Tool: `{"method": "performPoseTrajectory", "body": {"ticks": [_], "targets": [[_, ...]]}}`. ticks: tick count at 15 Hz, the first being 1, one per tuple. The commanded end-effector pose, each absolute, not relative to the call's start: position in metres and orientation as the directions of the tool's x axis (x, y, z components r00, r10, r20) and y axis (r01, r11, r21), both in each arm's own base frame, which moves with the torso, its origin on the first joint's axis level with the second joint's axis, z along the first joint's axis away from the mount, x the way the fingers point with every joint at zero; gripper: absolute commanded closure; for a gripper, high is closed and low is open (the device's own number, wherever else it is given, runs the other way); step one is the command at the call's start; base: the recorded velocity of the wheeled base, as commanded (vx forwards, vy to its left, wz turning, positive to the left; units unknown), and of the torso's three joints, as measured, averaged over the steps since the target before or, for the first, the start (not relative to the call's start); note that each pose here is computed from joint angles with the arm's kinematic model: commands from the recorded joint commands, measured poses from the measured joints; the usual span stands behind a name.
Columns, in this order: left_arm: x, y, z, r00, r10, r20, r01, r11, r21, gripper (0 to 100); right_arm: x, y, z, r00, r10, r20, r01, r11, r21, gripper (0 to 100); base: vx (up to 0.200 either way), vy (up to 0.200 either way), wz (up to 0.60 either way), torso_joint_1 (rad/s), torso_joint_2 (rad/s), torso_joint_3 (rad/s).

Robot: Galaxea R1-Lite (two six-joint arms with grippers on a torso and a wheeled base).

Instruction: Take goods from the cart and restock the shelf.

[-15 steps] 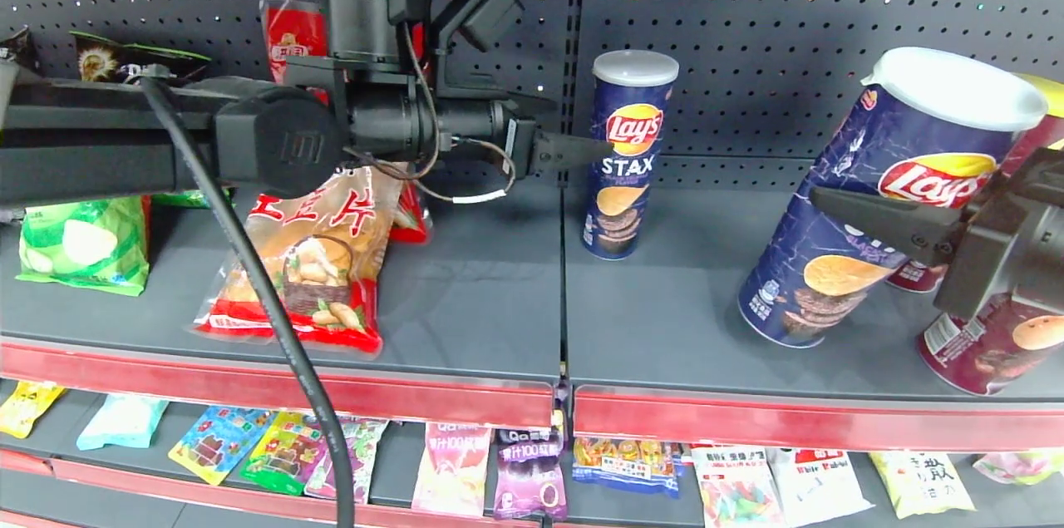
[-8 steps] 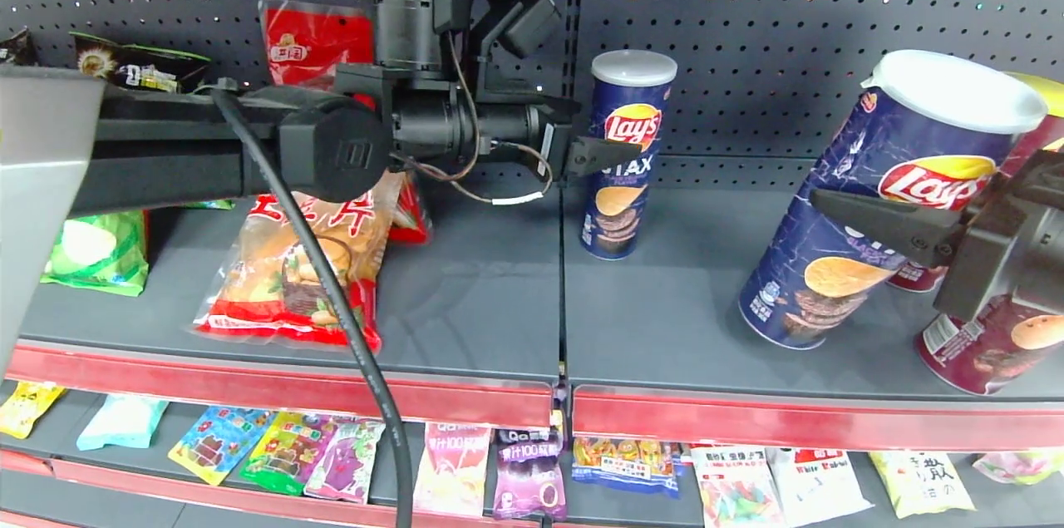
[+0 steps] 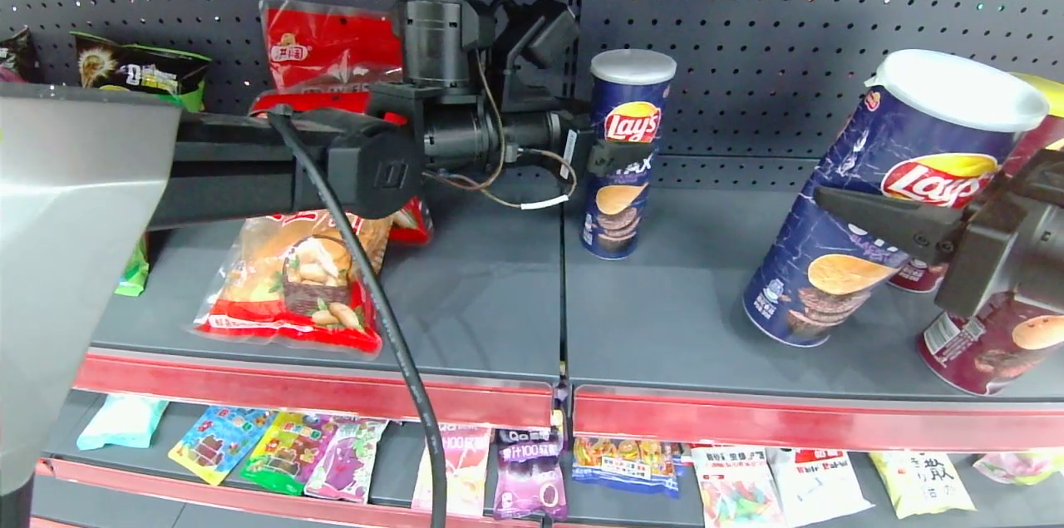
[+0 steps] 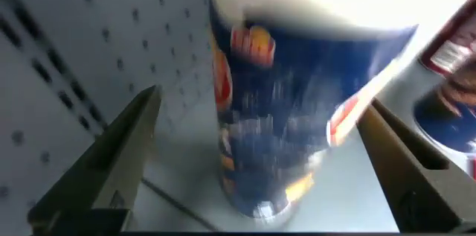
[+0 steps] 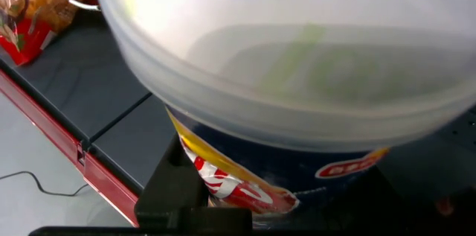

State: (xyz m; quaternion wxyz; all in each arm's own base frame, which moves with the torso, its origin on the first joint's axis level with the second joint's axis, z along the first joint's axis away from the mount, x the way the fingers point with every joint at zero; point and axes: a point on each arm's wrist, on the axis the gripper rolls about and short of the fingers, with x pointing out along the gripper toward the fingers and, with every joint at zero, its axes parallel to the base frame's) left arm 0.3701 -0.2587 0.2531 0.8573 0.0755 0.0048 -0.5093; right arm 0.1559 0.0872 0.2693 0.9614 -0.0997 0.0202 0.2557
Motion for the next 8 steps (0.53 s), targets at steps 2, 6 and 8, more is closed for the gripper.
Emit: {"method": "performPoseTrajectory", "body": {"ticks": [2, 6, 8], "targets": [[0.375, -0.267, 0.242, 0.486, -0.870, -0.084, 0.873, 0.477, 0.103, 100, 0.156, 0.087, 0.270, 0.869, 0.487, -0.087, -0.495, 0.850, -0.182, 100, 0.000, 0.000, 0.00, 0.000, 0.00, 0.000], [0.365, -0.275, 0.247, 0.441, -0.895, -0.064, 0.898, 0.439, 0.040, 100, 0.156, 0.087, 0.270, 0.869, 0.487, -0.087, -0.495, 0.850, -0.182, 100, 0.000, 0.000, 0.00, 0.000, 0.00, 0.000], [0.361, -0.273, 0.254, 0.436, -0.899, -0.047, 0.900, 0.434, 0.050, 100, 0.156, 0.087, 0.270, 0.869, 0.487, -0.087, -0.495, 0.850, -0.182, 100, 0.000, 0.000, 0.00, 0.000, 0.00, 0.000]]}}
